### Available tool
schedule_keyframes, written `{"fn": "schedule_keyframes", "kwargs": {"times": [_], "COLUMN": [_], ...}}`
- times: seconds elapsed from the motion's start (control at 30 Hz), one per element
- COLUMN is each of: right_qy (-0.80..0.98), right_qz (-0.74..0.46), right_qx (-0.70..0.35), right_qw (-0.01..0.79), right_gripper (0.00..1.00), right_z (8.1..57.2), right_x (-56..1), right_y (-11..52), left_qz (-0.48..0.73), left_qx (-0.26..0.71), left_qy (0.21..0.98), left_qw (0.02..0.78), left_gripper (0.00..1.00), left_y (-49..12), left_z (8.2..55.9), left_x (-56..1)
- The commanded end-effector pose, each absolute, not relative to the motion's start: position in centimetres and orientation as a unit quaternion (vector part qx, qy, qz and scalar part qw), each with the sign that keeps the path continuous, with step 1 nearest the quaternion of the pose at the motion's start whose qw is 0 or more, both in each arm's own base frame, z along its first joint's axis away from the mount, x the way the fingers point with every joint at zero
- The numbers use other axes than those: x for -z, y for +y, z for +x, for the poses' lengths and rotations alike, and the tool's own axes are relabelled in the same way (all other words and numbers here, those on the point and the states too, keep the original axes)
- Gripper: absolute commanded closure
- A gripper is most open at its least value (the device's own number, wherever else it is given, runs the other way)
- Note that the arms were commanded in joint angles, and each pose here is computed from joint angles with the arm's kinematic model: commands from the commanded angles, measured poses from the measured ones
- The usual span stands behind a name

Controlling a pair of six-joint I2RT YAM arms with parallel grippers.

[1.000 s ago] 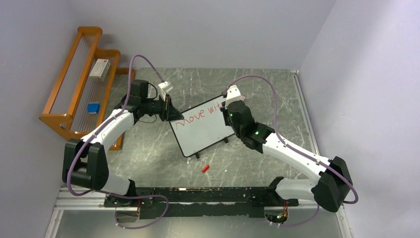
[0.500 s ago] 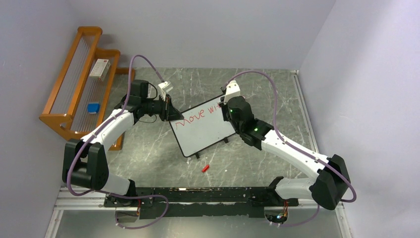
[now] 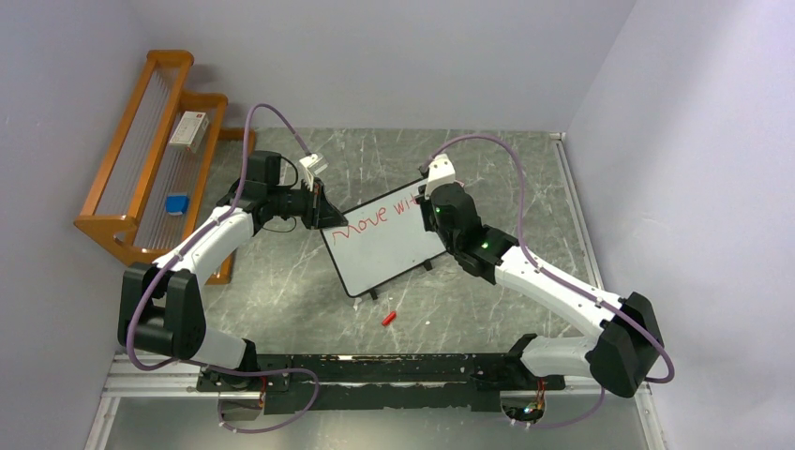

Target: Write a sentence on the whiteboard

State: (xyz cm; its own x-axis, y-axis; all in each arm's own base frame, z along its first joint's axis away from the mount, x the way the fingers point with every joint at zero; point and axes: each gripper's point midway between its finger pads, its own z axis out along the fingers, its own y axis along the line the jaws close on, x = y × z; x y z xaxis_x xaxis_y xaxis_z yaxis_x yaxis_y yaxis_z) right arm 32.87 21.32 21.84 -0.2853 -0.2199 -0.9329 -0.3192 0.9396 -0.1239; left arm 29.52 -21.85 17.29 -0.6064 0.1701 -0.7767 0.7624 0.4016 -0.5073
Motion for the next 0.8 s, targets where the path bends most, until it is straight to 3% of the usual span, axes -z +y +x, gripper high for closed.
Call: {"fn": "schedule_keyframes", "kwargs": {"times": [0.0,0.77], "right_qy": [0.808,0.829], "right_qz": [-0.167,-0.170], "right_qx": [-0.047,-0.052], "right_qw": [0.564,0.531], "right_gripper": [1.00,1.00], "right_z": [32.5,30.6], "right_x": [-21.1,-18.5], "right_y": [20.9,20.0], "left_qz": [0.302,0.302], "left_qx": [0.421,0.422], "left_qy": [0.809,0.808], "left_qw": [0.279,0.277], "left_gripper": [0.95,0.95], "left_y": [-21.4,-21.4], "left_z": [28.4,28.4], "left_x": [-13.1,-13.1]}}
